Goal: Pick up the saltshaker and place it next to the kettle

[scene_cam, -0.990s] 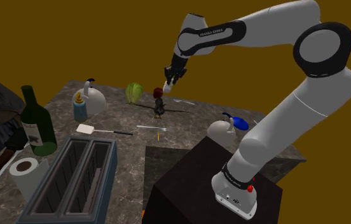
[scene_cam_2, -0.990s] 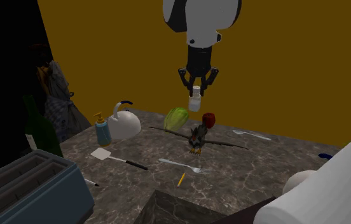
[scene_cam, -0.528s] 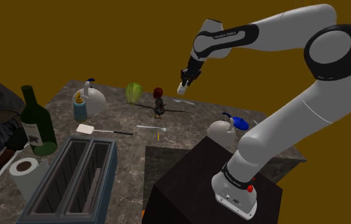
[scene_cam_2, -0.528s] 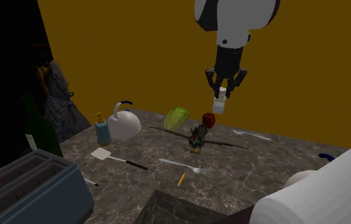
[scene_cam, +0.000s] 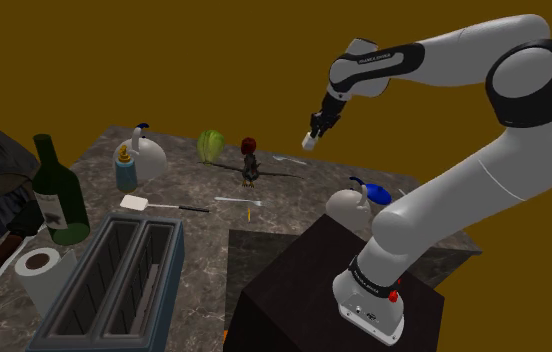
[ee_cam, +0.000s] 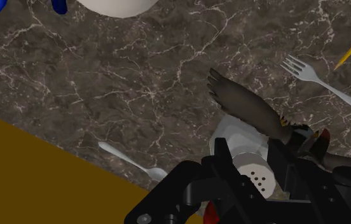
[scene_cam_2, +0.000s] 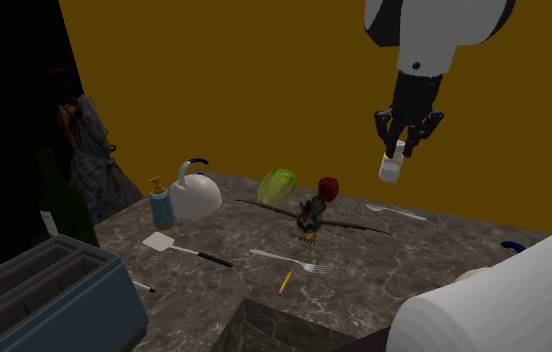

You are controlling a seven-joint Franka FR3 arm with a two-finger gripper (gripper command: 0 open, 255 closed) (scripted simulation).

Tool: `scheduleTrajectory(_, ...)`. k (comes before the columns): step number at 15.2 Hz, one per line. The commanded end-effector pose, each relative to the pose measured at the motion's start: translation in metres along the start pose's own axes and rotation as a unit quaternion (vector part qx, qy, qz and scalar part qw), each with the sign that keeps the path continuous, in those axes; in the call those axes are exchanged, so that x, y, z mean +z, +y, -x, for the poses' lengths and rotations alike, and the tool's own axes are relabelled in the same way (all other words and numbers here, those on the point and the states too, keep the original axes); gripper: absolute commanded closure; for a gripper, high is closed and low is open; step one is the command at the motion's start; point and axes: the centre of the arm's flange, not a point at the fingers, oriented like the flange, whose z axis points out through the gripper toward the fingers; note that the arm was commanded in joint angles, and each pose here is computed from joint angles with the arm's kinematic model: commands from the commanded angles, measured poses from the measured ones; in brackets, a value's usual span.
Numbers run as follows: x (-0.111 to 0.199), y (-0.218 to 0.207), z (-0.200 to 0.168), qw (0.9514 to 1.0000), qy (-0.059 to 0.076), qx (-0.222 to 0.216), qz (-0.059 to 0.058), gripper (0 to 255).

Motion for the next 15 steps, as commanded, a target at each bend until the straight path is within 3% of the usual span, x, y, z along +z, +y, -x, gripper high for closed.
scheduleTrajectory(1, 0.0, 0.026, 0.009, 1.0, 0.0, -0.001, 0.0, 255)
scheduleTrajectory(15, -0.007, 0.201, 0.068, 1.0, 0.0, -0.001, 0.0, 255)
